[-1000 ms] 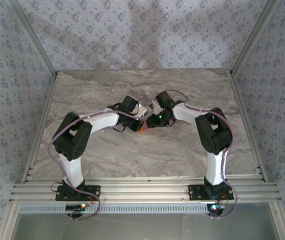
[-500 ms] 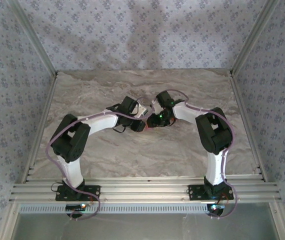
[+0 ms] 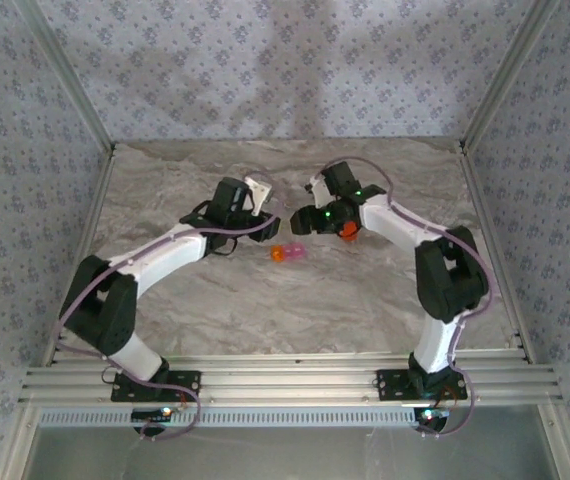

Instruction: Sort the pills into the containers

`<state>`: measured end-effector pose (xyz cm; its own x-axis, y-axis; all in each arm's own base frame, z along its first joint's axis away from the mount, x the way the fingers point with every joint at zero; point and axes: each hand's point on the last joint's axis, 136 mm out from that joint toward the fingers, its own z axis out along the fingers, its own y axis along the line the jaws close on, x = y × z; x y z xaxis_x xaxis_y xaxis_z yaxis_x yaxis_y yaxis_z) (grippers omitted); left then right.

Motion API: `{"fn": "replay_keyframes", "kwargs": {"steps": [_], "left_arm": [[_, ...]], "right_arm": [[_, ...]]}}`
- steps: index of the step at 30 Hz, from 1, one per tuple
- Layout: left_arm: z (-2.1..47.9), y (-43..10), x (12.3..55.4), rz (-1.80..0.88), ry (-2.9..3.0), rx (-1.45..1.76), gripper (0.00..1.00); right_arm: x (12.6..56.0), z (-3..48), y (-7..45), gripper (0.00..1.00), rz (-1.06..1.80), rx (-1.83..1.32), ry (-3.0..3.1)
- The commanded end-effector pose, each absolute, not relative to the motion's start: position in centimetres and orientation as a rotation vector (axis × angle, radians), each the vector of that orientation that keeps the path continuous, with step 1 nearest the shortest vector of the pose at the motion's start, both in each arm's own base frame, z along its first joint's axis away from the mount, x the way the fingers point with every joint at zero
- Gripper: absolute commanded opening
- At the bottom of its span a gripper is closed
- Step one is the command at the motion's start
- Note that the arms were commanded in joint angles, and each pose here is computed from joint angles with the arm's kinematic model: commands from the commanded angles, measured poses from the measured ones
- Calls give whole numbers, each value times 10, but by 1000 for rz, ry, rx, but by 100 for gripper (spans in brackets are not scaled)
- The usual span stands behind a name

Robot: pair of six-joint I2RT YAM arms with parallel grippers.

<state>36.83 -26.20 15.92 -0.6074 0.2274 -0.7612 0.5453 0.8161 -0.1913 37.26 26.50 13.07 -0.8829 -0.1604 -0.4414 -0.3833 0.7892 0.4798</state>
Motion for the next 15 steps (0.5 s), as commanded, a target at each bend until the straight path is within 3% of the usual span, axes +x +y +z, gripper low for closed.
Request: {"fn": "replay_keyframes", "kwargs": {"steps": [1, 2, 3, 4, 9, 15], "left_arm": [[192, -222, 386, -413, 2109, 398, 61], [199, -212, 389, -390, 2085, 364, 69], [205, -197, 394, -347, 2063, 314, 79], [212, -183, 397, -309, 2041, 275, 97], [243, -108, 410, -116, 1861, 100, 99], [226, -25, 395, 98, 1780, -37, 99]], "right_arm": [[380, 203, 241, 75, 797, -351, 2413], [382, 217, 230, 92, 778, -318, 2374], [385, 233, 215, 100, 755, -278, 2328], [387, 247, 200, 100, 734, -244, 2280], [391, 284, 105, 100, 468, 20, 2134], [382, 245, -21, 100, 47, 392, 1981]]}}
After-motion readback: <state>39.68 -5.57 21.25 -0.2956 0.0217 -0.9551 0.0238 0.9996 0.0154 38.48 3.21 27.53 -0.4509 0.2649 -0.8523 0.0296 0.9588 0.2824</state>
